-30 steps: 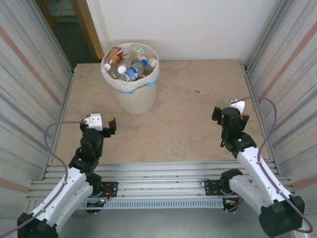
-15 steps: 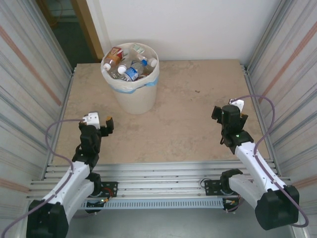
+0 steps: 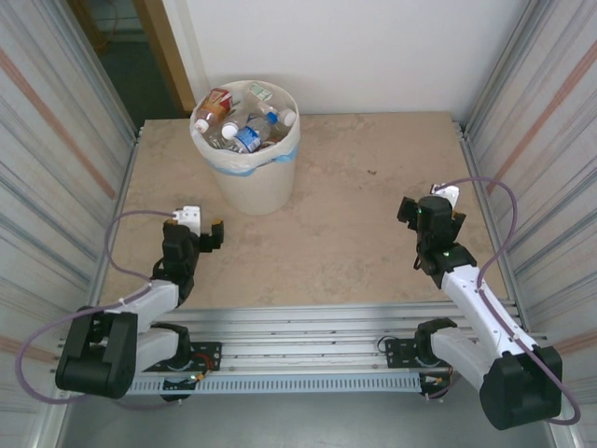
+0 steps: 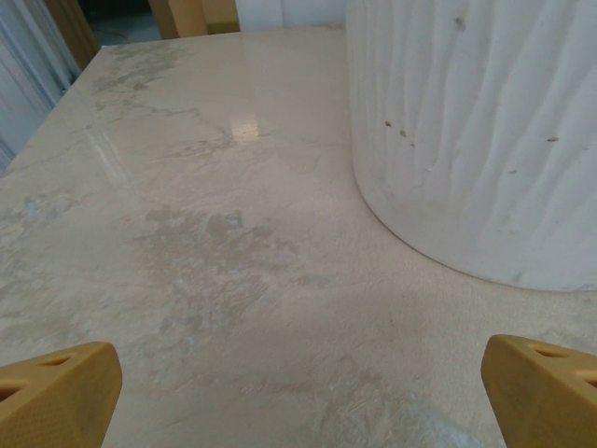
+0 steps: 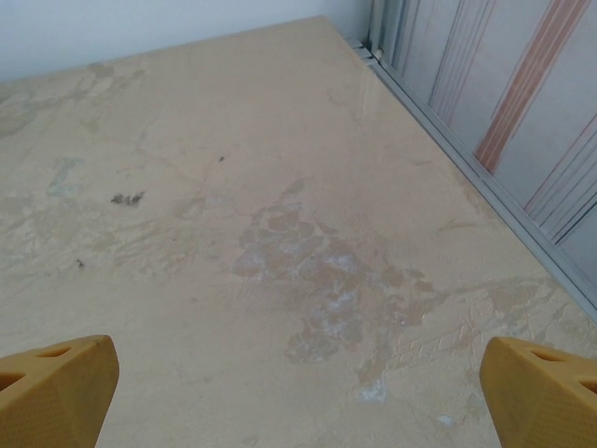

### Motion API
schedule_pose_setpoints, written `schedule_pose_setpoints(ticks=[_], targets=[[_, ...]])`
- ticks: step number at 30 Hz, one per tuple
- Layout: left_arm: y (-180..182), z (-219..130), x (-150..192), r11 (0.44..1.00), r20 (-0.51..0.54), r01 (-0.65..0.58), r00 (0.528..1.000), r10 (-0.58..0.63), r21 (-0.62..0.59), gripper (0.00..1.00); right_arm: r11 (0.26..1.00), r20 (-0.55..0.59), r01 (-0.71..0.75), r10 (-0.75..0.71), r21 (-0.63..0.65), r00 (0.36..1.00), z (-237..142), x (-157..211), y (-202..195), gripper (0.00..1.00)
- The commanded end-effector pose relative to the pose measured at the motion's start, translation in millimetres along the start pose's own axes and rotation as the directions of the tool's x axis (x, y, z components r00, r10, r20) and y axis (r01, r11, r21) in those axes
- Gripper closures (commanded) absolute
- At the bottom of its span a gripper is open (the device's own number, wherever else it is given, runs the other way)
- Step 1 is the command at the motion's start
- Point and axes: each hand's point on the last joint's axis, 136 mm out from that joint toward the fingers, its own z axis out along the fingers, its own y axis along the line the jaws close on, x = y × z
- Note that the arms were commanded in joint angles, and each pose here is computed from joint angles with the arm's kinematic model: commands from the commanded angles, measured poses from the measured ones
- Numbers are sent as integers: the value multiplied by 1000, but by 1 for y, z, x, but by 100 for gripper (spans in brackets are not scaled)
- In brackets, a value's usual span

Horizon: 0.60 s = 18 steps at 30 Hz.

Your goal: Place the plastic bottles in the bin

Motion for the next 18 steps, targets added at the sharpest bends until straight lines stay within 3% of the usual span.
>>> schedule_pose_setpoints(ticks=[1,6,18], targets=[[-3,7,-25,999,89,-34,996,32,20,1,1000,34,-12,12,-4,999,-2,-7,-2,2],[-6,15,-25,996,102,-80,992,76,40,1,1000,34,-15,15,-8,999,1,-2,-2,2],[-9,36,-4,981,96,-45,995,28,187,1,999,40,-41,42,-19,998,13,8,-6,2]])
